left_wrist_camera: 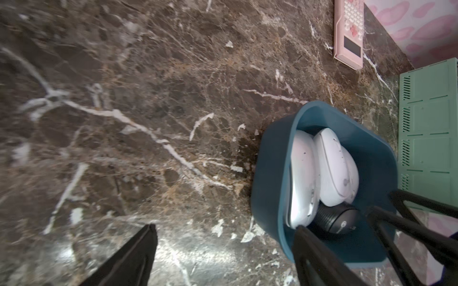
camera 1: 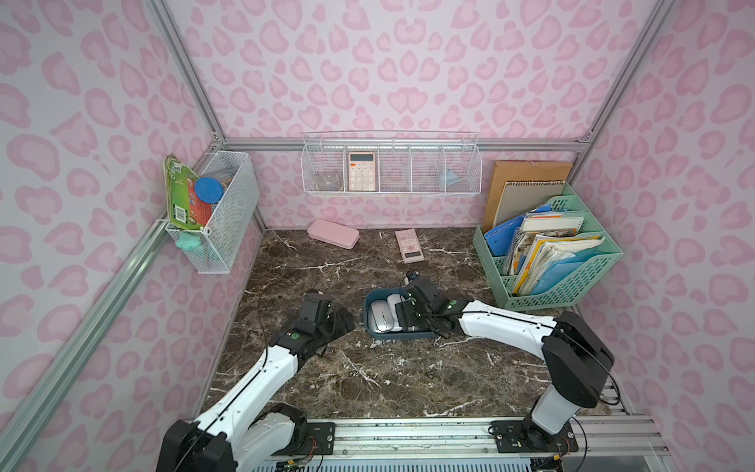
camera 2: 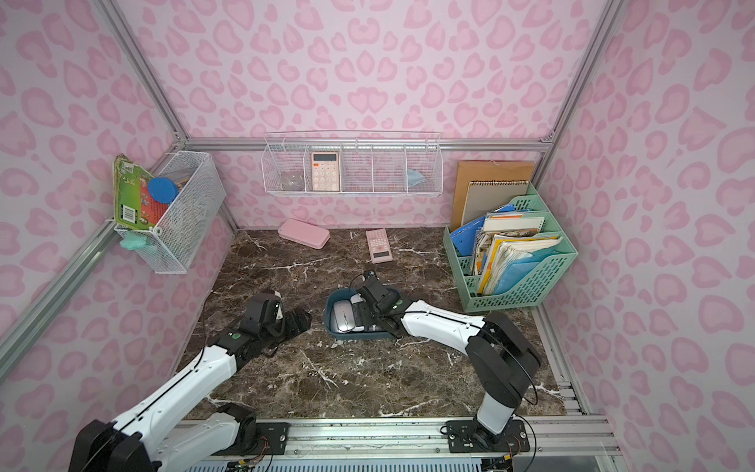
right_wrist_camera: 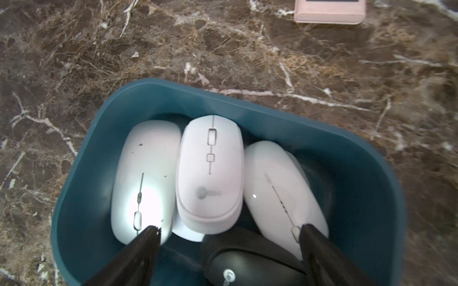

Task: Take out the mouse from the storage box
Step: Pick up the mouse from the storage box.

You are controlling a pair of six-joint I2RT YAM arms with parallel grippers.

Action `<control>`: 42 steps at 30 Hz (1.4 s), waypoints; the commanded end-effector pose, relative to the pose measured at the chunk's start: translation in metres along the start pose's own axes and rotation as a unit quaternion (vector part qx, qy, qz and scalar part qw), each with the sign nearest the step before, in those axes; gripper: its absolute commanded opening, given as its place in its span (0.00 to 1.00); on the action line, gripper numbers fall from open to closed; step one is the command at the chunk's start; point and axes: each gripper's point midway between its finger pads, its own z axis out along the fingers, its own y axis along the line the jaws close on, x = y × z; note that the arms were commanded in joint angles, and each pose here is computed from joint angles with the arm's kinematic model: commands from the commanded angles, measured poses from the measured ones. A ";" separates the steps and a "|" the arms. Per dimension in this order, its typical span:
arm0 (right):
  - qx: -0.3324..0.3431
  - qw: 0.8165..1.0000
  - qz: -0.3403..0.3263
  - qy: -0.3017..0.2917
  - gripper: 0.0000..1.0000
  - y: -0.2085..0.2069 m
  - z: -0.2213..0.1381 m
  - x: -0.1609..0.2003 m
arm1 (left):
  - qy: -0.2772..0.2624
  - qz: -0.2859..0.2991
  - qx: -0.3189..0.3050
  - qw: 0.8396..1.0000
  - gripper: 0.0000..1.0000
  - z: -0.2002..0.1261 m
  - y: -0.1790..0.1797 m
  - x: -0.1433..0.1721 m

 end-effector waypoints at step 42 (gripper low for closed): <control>0.017 0.995 -0.024 0.091 0.62 0.012 0.056 -0.001 | -0.088 0.075 0.063 0.991 0.97 -0.031 0.007 0.006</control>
